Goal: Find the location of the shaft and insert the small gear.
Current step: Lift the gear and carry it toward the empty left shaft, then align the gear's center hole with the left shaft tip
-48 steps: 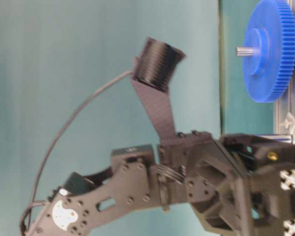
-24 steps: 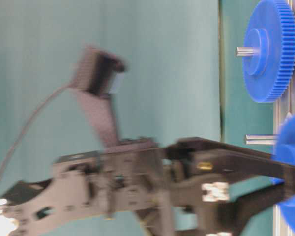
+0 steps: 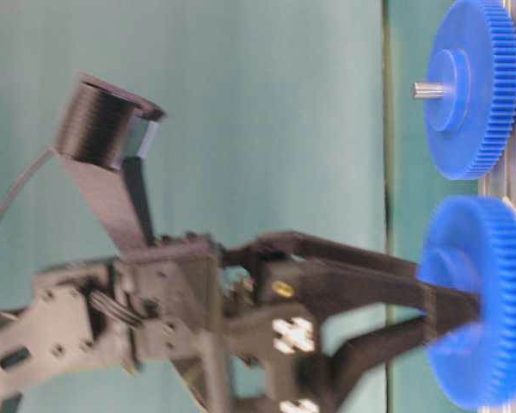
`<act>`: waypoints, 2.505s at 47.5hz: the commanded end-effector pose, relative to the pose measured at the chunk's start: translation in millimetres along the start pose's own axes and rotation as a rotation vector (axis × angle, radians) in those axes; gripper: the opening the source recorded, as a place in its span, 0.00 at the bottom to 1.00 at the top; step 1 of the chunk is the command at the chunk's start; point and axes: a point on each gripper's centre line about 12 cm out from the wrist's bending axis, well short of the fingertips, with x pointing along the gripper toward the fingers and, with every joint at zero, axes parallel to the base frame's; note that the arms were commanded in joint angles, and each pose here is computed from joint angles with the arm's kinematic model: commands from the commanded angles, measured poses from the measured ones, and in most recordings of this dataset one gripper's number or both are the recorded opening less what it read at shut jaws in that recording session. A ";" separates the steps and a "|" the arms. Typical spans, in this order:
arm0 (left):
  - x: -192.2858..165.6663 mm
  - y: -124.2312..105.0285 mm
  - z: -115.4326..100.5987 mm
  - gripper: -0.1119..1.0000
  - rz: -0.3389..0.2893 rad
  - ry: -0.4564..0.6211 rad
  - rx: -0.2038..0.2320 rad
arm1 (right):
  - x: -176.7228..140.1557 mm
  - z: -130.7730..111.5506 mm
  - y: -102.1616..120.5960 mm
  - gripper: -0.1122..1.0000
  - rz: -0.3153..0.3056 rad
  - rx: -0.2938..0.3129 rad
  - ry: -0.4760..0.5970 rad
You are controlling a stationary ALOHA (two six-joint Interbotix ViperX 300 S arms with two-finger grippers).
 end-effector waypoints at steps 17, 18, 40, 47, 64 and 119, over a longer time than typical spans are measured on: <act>-43.8 33.9 15.6 0.67 0.033 -0.083 0.017 | 0.7 3.6 0.2 0.11 -0.001 0.009 -0.008; -43.6 35.3 15.8 0.67 0.034 -0.083 0.015 | 0.7 4.1 0.6 0.11 0.000 0.010 -0.009; -43.2 59.8 15.7 0.67 0.053 -0.083 0.011 | 0.7 4.0 0.3 0.11 -0.001 0.009 -0.008; -39.0 66.6 14.9 0.67 0.056 -0.074 0.009 | 0.7 4.0 0.3 0.11 -0.001 0.009 -0.008; -28.5 72.7 17.2 0.67 0.059 -0.068 0.009 | 0.5 4.6 -0.7 0.11 -0.007 0.010 -0.012; 9.4 89.6 4.4 0.67 0.051 0.015 -0.032 | 0.6 2.0 -2.1 0.11 -0.012 0.013 -0.009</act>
